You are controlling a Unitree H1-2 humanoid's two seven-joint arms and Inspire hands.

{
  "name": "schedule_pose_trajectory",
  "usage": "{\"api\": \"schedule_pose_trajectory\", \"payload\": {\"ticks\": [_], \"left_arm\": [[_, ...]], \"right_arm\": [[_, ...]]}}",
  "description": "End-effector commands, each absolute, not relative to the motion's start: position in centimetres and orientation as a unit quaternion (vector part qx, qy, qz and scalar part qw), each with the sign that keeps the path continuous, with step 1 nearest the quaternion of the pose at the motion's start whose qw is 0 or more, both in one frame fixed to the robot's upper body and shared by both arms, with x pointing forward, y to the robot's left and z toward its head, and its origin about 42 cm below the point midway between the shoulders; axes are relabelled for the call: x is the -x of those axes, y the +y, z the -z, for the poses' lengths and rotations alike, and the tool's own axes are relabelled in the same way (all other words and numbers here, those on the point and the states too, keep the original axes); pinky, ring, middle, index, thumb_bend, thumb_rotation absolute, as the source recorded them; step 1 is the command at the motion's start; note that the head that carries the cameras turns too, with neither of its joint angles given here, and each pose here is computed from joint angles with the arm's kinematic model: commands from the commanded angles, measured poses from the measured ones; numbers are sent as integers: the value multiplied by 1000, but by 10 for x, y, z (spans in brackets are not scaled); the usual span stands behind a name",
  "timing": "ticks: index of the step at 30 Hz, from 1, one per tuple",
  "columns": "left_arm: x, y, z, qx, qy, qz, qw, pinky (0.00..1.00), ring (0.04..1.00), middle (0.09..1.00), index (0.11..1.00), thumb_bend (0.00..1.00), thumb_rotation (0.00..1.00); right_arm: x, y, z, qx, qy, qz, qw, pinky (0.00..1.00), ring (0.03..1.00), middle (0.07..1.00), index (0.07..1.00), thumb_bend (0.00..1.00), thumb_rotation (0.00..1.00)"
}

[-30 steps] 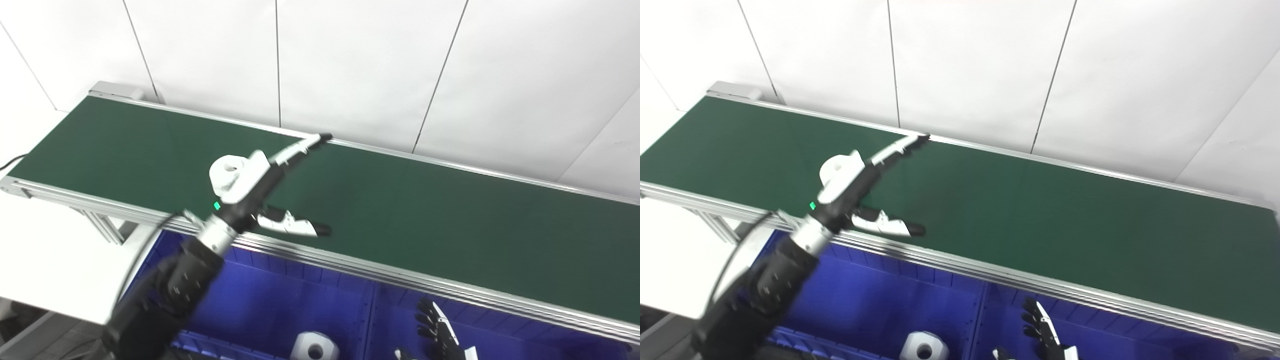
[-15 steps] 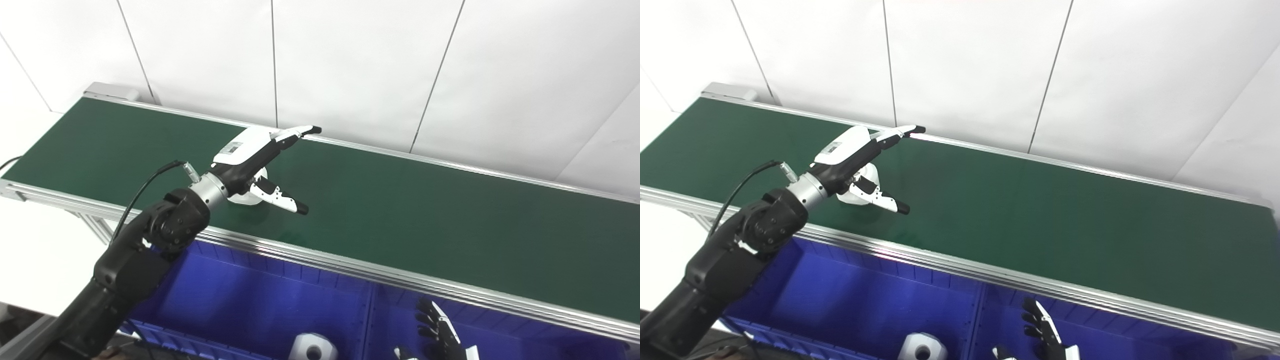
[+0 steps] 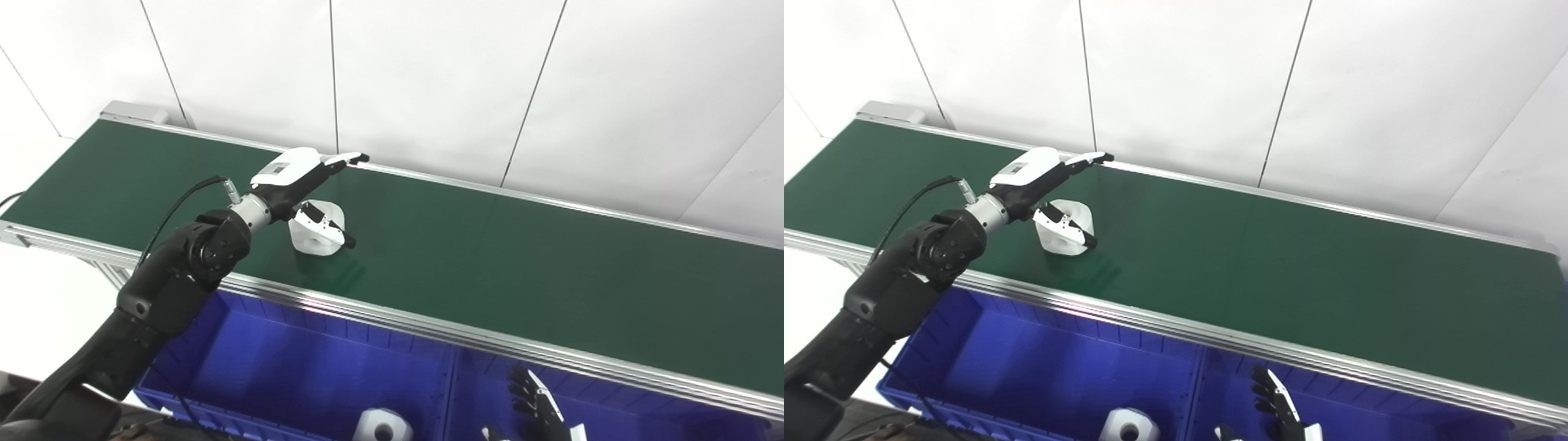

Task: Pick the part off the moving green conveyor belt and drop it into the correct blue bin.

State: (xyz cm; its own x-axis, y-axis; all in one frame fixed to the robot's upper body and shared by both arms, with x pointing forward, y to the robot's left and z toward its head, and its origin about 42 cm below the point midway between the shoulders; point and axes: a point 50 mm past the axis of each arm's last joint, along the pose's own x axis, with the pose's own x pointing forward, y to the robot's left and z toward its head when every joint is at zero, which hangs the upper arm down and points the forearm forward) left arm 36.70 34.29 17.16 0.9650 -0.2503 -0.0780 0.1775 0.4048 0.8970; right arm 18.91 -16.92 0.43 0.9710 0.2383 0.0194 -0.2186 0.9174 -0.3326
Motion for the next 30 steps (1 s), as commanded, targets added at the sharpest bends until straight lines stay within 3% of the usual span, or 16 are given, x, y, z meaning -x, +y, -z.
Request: {"api": "schedule_pose_trajectory", "payload": {"ticks": [1,10,15,23,26,29,30], "left_arm": [[-383,350,-197,-549,-52,110,827,846,906,915,909,714,290],[-395,350,-184,-553,-5,114,825,857,913,920,918,738,256],[-398,338,-169,-525,8,116,843,858,912,920,917,734,176],[-406,308,-140,-467,6,116,877,781,857,889,886,726,28],[-408,294,-133,-451,-9,115,885,735,822,858,858,737,11],[-407,282,-124,-433,-48,103,894,619,679,709,709,657,0],[-407,278,-121,-427,-59,94,898,609,667,697,698,651,0]], "right_arm": [[-195,-165,-17,148,-76,-115,979,728,798,830,849,742,643],[-193,-163,-17,141,-74,-112,981,724,798,826,841,747,626],[-193,-162,-18,140,-77,-109,981,724,796,826,842,743,627],[-191,-162,-19,127,-73,-107,984,727,800,827,839,744,602],[-190,-162,-20,120,-70,-105,985,729,798,824,838,746,590],[-189,-161,-21,119,-71,-105,985,727,798,824,840,738,582],[-188,-162,-21,120,-72,-105,985,727,799,824,840,737,583]]}}
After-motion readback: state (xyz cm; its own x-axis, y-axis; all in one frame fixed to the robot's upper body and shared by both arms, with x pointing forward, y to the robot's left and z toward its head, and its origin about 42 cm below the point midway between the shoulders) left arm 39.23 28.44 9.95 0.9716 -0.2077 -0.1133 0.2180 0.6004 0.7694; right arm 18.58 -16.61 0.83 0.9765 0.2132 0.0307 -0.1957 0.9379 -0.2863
